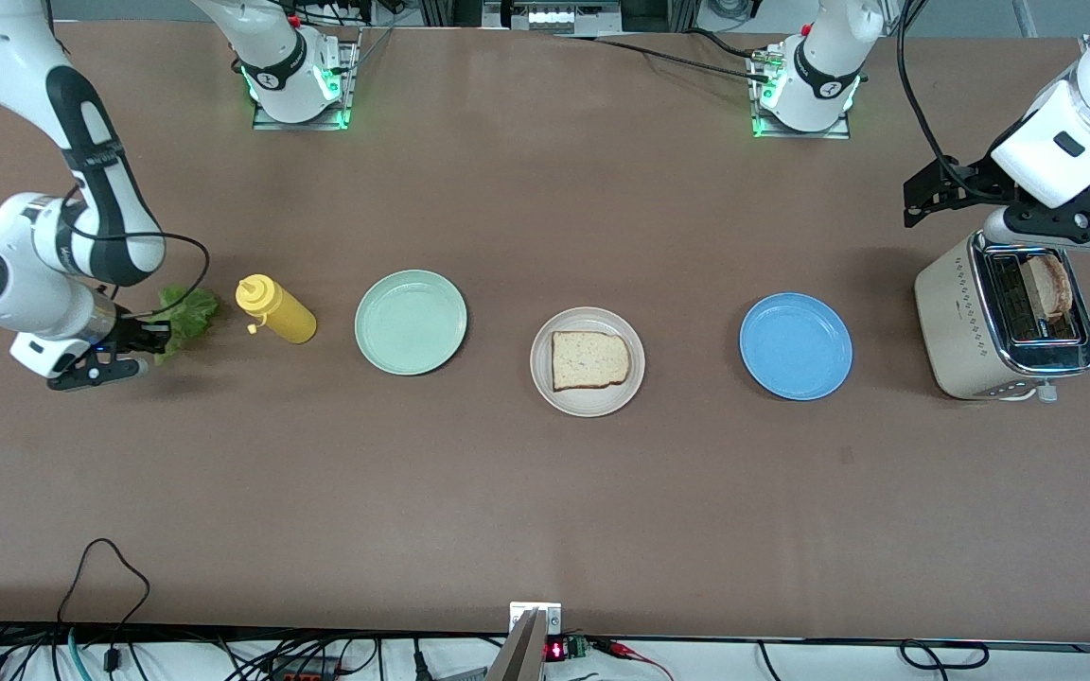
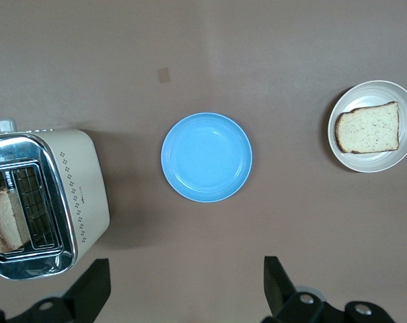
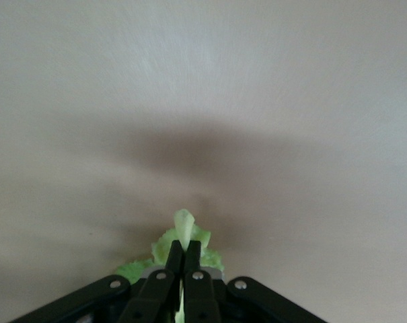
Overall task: Make sandwich in beige plate with both arms
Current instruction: 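Lift the lettuce leaf and carry it over the bread, then lower the lettuce leaf onto the bread on the beige plate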
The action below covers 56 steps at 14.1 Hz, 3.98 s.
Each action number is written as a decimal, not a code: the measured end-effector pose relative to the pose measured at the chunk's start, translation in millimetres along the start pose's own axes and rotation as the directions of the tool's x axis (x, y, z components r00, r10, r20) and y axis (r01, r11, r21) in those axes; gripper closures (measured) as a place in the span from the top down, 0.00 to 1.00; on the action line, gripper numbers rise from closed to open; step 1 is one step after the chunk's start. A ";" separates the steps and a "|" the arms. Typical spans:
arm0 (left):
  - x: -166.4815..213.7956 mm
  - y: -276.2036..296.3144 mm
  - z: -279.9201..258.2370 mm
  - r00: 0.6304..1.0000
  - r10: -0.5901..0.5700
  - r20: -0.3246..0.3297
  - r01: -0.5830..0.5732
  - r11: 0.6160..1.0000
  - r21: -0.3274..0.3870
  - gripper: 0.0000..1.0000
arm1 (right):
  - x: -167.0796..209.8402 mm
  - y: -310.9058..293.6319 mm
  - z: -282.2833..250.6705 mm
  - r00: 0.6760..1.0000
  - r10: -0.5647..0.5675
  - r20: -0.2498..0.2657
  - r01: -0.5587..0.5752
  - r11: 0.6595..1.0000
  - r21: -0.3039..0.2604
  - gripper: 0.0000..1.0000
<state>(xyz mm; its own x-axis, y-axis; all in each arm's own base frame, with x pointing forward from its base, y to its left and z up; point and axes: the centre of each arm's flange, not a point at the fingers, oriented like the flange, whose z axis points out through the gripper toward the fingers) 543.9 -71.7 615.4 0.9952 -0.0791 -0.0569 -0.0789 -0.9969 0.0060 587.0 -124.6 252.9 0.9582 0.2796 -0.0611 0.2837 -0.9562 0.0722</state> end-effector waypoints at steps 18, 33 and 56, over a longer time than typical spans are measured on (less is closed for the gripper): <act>0.1 0.9 0.4 1.000 0.002 0.001 -0.002 1.000 0.000 1.00 | 59.5 -148.5 -311.0 0.762 -0.627 -0.161 0.646 0.755 0.117 0.03; 0.2 1.8 0.5 1.000 0.003 0.001 -0.003 1.000 0.000 1.00 | 142.2 -490.5 -206.6 0.442 -0.761 -0.476 0.870 0.493 0.020 0.03; 0.2 1.9 0.6 1.000 0.003 0.001 -0.003 1.000 0.000 1.00 | 161.4 -597.3 -82.4 0.511 -0.537 -0.671 0.733 0.680 0.014 0.76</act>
<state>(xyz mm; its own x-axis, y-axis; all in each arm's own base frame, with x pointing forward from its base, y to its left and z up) 543.9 -73.6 614.8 0.9949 -0.0826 -0.0581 -0.0824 -0.9966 0.0060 575.3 498.8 281.9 0.3631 0.7148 0.5977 0.8949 -0.4461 -0.0101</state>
